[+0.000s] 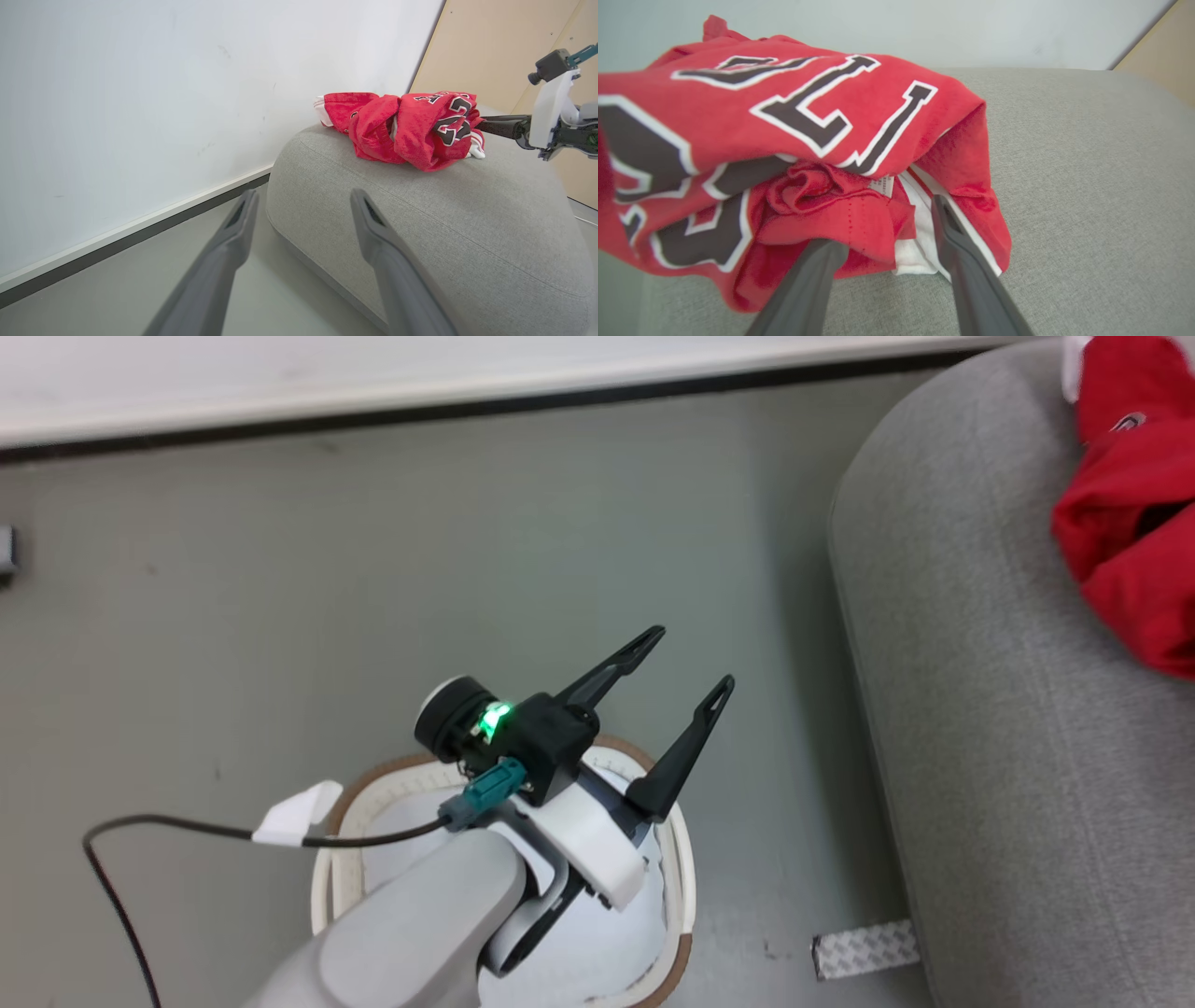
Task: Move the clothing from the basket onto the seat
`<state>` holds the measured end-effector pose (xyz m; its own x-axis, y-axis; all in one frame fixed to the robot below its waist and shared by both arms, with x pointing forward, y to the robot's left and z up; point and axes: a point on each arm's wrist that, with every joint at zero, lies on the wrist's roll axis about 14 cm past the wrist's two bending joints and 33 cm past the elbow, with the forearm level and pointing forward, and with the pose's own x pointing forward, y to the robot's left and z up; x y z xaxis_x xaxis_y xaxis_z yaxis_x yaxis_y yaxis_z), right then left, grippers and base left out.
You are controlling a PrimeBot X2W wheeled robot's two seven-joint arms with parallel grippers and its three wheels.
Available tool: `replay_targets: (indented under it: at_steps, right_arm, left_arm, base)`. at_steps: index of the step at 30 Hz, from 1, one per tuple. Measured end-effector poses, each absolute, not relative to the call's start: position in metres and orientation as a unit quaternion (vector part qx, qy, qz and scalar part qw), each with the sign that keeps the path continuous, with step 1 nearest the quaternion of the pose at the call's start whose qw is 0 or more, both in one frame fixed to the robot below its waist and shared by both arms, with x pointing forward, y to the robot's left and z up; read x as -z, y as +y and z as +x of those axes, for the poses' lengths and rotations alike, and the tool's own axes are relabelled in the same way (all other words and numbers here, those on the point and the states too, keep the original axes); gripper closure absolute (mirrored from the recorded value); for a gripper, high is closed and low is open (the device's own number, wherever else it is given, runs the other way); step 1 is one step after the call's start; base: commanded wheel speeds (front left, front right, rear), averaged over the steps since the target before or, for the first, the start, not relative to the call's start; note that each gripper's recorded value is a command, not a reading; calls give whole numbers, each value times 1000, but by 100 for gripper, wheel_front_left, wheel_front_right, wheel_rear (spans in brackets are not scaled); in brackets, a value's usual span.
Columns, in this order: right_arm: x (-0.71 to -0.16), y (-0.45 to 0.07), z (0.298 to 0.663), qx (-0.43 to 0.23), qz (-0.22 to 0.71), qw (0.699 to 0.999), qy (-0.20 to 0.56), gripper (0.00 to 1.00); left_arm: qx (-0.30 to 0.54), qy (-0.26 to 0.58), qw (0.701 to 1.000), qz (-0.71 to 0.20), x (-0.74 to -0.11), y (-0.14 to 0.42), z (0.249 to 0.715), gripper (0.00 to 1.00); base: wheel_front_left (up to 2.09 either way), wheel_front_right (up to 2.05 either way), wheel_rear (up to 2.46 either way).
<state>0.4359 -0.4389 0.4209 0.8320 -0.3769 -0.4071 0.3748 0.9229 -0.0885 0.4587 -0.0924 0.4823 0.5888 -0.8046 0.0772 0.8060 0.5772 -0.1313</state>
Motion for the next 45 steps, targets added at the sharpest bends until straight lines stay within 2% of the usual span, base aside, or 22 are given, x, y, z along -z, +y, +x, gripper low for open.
replay_targets:
  at_steps: [5,13,18,22,27,36,45]
  right_arm:
    - [-451,-435,426,172,-26,964,201,0]
    - [-554,-415,422,113,-69,989,63,0]
    - [-622,-373,418,54,-40,996,-50,0]
    - [-644,-342,410,13,-19,995,-102,0]
    - [-638,-305,411,-17,40,990,-132,0]
    - [-575,-244,391,-34,89,990,-108,0]
    - [-530,-197,358,-43,114,990,-71,0]
  left_arm:
    - [437,-15,896,-77,-503,-85,448,0]
    - [370,-52,925,-73,-546,-48,435,0]
    - [311,-87,944,-73,-577,-11,425,0]
    - [240,-123,959,-87,-603,31,425,0]
    - [170,-125,973,-91,-597,78,417,0]
    - [102,-131,980,-113,-586,120,403,0]
    - [58,-49,992,-106,-520,140,384,0]
  base:
    - [0,0,0]
    - [0,0,0]
    - [0,0,0]
    - [0,0,0]
    - [0,0,0]
    - [0,0,0]
    - [0,0,0]
